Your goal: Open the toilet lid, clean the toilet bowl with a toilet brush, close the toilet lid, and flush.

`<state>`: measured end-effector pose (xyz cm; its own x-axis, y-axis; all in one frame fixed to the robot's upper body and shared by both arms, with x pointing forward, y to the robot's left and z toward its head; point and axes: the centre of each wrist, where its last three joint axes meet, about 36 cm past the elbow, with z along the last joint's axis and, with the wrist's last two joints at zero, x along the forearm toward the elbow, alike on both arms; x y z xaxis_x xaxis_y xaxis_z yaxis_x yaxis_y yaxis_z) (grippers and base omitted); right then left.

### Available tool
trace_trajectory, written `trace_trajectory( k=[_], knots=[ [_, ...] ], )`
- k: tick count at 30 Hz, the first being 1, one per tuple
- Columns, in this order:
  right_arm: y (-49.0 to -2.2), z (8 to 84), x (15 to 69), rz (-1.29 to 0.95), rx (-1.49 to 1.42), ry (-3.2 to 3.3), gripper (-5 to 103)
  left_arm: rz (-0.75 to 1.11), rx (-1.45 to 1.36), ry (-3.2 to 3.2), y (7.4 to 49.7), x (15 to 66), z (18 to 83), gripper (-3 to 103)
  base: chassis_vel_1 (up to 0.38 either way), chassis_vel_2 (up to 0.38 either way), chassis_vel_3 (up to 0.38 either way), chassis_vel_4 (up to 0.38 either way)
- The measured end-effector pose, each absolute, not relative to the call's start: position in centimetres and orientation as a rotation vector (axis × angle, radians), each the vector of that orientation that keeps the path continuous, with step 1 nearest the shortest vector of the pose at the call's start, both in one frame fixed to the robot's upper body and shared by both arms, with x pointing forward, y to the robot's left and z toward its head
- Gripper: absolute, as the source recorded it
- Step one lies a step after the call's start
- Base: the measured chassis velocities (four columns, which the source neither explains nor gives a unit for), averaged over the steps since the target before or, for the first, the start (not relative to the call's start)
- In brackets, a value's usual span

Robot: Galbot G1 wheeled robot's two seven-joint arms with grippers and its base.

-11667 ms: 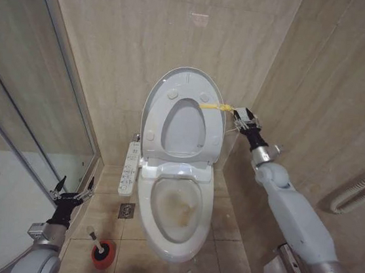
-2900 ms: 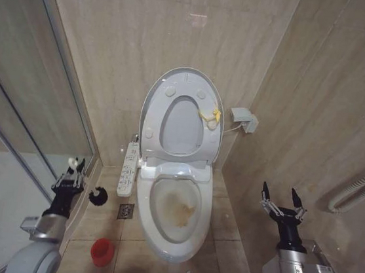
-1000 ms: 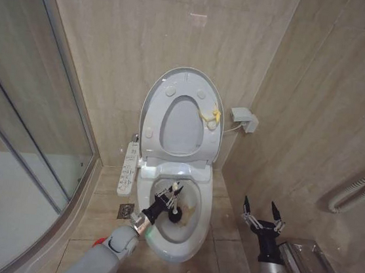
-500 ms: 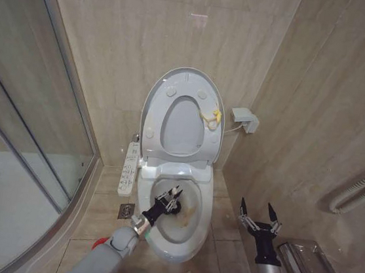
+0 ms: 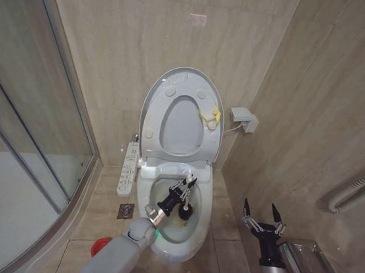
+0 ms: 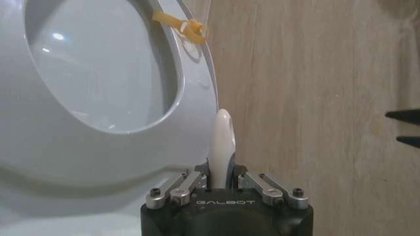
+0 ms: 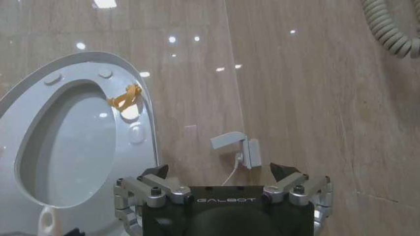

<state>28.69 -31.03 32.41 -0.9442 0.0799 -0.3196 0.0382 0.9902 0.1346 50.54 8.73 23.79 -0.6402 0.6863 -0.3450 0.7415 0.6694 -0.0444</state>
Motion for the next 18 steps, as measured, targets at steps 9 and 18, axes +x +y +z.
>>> trace_trajectory(
  k=[9,18],
  knots=[
    [-31.2,32.1,29.2,0.178,0.084,2.806,100,-0.224,1.165,2.627,9.2,50.5,21.3,20,0.000,0.000,0.000,0.000],
    [-31.3,31.8,29.2,0.177,0.084,2.809,100,-0.346,1.142,2.493,5.4,53.0,26.9,20,0.000,0.000,0.000,0.000]
  ],
)
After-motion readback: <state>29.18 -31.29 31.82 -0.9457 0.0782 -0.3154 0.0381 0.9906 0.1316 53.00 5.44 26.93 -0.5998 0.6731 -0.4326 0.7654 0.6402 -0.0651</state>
